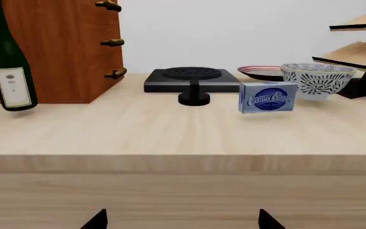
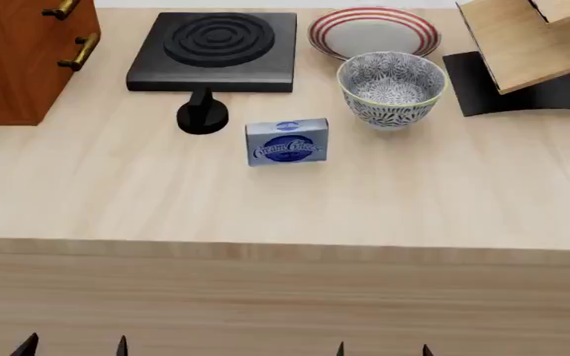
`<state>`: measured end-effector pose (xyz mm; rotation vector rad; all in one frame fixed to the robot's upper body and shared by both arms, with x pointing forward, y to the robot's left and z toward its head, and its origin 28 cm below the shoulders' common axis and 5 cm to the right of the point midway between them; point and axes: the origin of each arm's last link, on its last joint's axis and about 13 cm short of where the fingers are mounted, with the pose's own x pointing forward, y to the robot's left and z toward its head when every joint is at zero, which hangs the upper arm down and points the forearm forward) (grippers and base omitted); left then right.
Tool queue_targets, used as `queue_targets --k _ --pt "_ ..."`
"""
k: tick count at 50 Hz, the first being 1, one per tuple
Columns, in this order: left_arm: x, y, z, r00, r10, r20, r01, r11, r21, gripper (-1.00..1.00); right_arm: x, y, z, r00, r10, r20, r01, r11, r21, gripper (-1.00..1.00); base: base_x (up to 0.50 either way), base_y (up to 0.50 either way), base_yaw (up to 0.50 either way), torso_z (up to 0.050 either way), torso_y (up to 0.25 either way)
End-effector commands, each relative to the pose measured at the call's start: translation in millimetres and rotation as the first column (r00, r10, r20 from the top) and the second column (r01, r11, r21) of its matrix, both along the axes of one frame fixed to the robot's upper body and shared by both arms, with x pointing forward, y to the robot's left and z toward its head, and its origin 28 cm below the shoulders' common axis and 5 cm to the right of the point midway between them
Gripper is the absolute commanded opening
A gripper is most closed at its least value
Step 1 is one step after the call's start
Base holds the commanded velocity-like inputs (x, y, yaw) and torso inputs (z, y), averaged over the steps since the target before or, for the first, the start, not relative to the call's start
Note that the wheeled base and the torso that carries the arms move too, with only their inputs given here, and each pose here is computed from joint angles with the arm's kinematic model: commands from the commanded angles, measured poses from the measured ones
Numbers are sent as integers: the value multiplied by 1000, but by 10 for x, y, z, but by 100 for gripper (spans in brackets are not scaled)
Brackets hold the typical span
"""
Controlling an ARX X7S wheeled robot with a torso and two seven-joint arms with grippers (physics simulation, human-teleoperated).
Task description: Pick up the cream cheese and put it in the bowl.
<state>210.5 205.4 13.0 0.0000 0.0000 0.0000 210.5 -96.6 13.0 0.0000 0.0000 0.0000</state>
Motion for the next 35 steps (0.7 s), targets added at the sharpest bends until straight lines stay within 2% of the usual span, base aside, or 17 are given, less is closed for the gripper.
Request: queue_targets --k 1,2,4,5,6,11,35 --pt "0 3 0 1000 0 0 0 1000 10 100 -11 6 23 1000 0 0 0 1000 0 100 0 0 0 0 0" --pt "-2 16 9 1000 5 9 -5 1000 -4 100 -41 24 42 999 14 44 -13 1000 -21 100 0 0 0 0 0" --pt "-10 17 14 999 -37 5 38 999 -33 100 -41 36 35 1000 17 -4 -17 999 -49 100 0 0 0 0 0" --pt "-26 -1 3 998 -55 20 55 998 9 100 -11 34 25 996 11 -89 -18 997 -76 100 0 0 0 29 0" --pt "-46 -14 6 997 -63 42 62 998 31 100 -20 21 64 998 45 -34 -46 998 -45 100 0 0 0 46 25" --pt "-70 -5 8 997 -54 55 53 998 16 100 -26 10 82 995 89 -49 -89 996 2 100 0 0 0 50 29" --pt "-88 -8 -55 996 -53 70 52 999 18 100 -57 23 117 995 101 10 -101 995 -19 100 0 0 0 50 28"
